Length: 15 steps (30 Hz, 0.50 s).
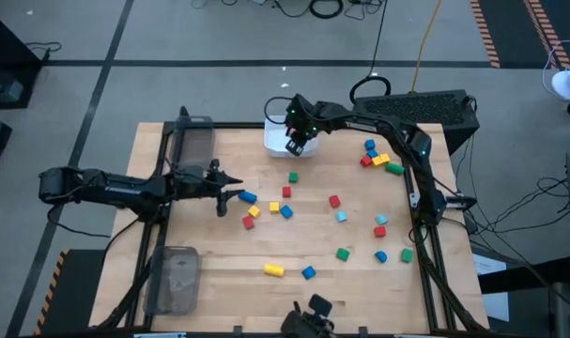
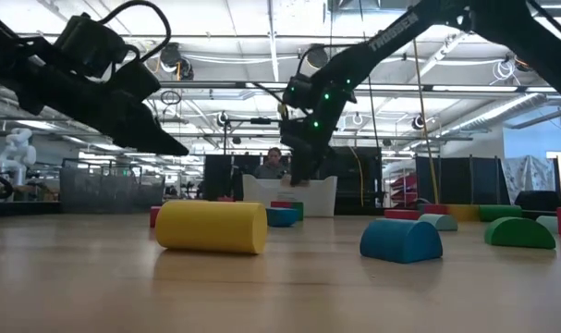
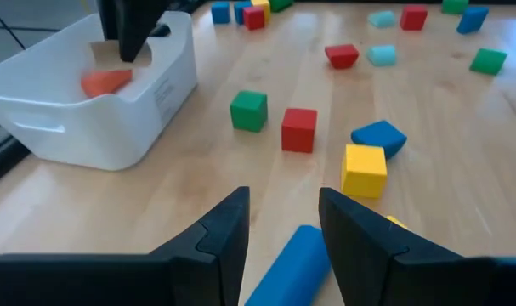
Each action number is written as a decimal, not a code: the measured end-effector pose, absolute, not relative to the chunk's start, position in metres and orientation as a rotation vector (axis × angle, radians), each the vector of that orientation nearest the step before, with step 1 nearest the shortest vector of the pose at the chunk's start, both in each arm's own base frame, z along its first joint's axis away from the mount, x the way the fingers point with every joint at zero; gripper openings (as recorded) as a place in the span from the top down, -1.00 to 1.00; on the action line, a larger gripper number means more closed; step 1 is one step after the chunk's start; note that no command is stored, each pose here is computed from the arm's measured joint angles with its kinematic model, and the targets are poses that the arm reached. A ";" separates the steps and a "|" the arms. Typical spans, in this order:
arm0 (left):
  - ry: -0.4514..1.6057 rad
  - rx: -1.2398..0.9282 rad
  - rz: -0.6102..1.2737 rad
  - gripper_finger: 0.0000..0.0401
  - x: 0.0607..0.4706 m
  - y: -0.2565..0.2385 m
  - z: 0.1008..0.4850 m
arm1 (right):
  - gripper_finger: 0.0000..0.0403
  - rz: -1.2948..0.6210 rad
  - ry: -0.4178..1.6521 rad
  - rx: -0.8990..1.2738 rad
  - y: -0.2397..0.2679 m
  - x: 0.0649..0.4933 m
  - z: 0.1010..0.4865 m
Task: Sort blocks by size
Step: Put the brown cylinder block into the white bin, then put the blue cylinder block into the white bin
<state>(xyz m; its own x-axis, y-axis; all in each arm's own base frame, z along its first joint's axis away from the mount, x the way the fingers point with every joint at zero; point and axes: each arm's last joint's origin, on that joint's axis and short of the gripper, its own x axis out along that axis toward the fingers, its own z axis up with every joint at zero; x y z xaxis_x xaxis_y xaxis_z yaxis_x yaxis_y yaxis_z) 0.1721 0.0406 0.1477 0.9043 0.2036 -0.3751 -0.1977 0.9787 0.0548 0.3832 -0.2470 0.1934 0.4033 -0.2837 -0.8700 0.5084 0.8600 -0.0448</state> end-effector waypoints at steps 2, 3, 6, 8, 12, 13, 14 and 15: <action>0.398 0.019 0.202 0.27 0.172 0.040 0.147 | 0.54 -0.506 1.052 0.239 -0.250 0.383 0.189; 0.401 0.018 0.199 0.27 0.172 0.040 0.146 | 0.53 -0.507 1.049 0.236 -0.251 0.383 0.189; 0.426 0.054 0.181 0.27 0.171 0.040 0.145 | 0.45 -0.503 1.044 0.226 -0.251 0.384 0.189; 0.467 0.081 0.166 0.27 0.170 0.039 0.141 | 0.35 -0.503 1.035 0.221 -0.251 0.384 0.189; 0.524 0.111 0.143 0.27 0.167 0.039 0.136 | 0.11 -0.498 1.036 0.202 -0.249 0.384 0.192; 0.533 0.112 0.132 0.27 0.167 0.038 0.135 | 0.06 -0.494 1.036 0.198 -0.248 0.385 0.193; 0.535 0.115 0.124 0.27 0.167 0.038 0.135 | 0.01 -0.490 1.037 0.195 -0.247 0.385 0.195; 0.535 0.118 0.120 0.27 0.167 0.038 0.135 | -0.04 -0.484 1.043 0.194 -0.244 0.384 0.197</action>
